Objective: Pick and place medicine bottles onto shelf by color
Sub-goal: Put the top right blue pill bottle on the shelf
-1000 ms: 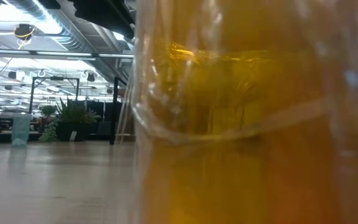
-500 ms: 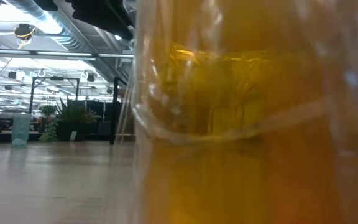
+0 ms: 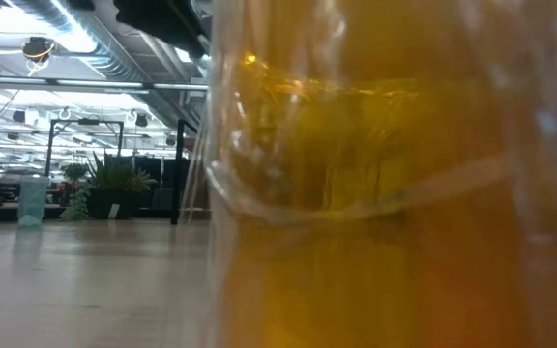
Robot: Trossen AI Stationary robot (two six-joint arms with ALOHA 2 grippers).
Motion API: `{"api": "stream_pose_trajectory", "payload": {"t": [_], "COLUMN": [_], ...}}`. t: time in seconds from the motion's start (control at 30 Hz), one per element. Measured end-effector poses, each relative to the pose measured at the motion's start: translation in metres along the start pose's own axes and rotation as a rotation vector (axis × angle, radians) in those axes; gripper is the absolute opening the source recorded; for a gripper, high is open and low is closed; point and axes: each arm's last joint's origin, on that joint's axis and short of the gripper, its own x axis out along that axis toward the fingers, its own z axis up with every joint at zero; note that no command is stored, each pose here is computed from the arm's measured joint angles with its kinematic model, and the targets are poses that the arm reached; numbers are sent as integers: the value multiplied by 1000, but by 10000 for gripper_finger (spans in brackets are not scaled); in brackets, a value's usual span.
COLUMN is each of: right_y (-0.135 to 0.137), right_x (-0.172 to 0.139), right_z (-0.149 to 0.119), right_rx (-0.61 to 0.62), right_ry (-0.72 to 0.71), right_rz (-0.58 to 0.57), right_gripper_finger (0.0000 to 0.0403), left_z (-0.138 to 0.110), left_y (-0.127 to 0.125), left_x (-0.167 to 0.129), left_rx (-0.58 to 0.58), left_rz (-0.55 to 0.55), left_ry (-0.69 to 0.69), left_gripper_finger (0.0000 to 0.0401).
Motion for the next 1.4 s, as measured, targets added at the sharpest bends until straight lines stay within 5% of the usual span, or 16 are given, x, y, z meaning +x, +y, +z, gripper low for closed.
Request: {"api": "stream_pose_trajectory", "payload": {"t": [0.37, 0.63, 1.0, 1.4], "right_y": [-13, -27, -28, -22], "right_x": [-33, -53, -53, -60], "right_z": [-2, 0, 0, -1], "right_rx": [40, 106, 144, 134], "right_ry": [58, 58, 61, 61], "right_rz": [0, 7, 15, 62], "right_gripper_finger": [200, 200, 200, 200], "left_z": [36, 36, 11, 15], "left_y": [93, 145, 130, 75], "left_x": [-45, -59, -28, 61], "left_rx": [-153, -274, -364, -197], "left_rz": [83, 94, -85, -242], "left_ry": [71, 111, 534, 870], "left_gripper_finger": [100, 100, 100, 100]}}
